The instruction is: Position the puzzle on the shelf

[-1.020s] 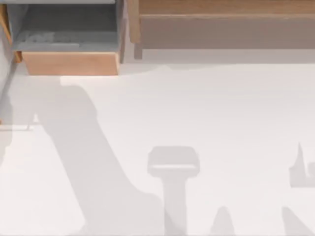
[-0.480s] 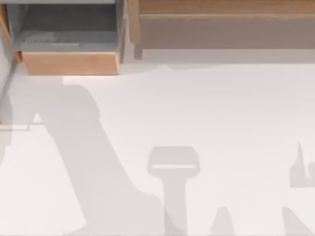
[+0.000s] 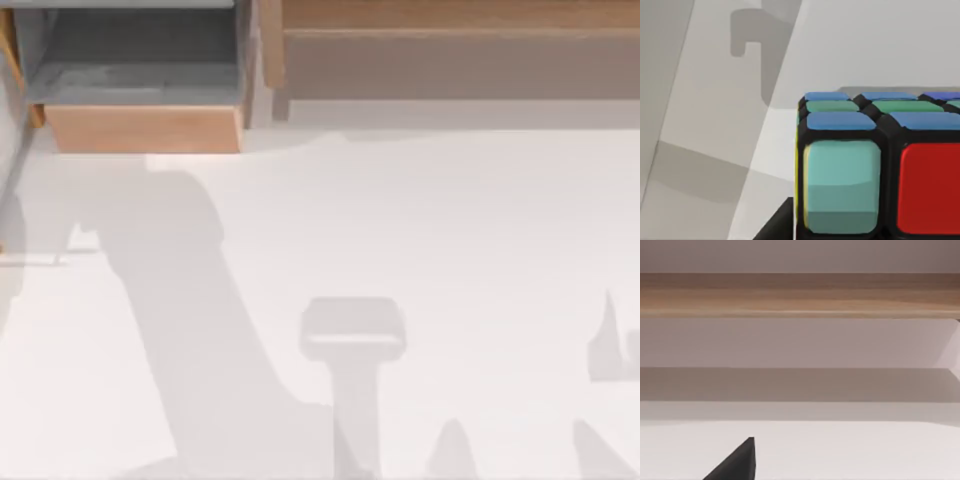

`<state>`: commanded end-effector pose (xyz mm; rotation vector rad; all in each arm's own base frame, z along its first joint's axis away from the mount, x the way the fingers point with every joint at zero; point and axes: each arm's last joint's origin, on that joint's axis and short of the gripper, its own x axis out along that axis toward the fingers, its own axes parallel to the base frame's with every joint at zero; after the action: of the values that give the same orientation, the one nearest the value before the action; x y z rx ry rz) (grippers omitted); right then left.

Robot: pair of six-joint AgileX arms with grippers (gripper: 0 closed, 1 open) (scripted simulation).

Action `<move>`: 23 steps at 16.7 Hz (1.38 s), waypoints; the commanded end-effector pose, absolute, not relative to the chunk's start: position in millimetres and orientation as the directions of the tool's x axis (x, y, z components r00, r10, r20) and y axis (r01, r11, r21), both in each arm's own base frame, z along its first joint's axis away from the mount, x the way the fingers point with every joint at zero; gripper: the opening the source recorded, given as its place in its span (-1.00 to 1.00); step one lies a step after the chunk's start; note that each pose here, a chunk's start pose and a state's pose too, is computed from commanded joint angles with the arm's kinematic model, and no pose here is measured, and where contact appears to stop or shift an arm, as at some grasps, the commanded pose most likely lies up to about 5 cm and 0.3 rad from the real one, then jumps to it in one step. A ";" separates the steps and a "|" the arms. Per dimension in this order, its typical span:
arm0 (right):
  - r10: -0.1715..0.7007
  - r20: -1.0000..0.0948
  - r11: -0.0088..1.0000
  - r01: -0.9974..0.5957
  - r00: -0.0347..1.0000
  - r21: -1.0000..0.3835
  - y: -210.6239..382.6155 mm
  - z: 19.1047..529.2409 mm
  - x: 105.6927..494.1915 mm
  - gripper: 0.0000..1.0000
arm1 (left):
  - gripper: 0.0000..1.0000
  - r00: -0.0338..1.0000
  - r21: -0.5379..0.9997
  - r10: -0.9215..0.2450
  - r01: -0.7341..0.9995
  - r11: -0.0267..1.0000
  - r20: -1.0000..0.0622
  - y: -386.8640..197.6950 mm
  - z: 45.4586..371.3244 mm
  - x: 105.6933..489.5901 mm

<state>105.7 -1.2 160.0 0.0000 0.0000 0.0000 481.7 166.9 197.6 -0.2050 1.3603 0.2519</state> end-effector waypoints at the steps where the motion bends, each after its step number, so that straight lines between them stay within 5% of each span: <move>1: 0.000 0.000 1.000 0.000 1.000 0.000 -1.2 160.0 105.7 1.00 | -1.00 0.191 0.001 0.060 -0.295 0.956 -0.980 166.5 199.5 481.5; 7: 0.000 0.000 1.000 0.000 1.000 0.000 -1.2 160.0 105.7 1.00 | -1.00 0.198 0.009 0.069 -0.288 0.958 -0.978 163.4 206.7 479.5; 16: 0.000 0.000 1.000 0.000 1.000 0.000 -1.2 160.0 105.7 1.00 | -1.00 0.372 0.167 0.178 -0.061 0.984 -0.911 47.7 299.8 443.1; 23: 0.000 0.000 1.000 0.000 1.000 0.000 -1.2 160.0 105.7 1.00 | -1.00 0.515 0.320 0.138 0.284 0.904 -0.846 -122.2 243.3 417.9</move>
<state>105.7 -1.2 160.0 0.0000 0.0000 0.0000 417.9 -122.2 243.3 0.4533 1.0362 -0.0913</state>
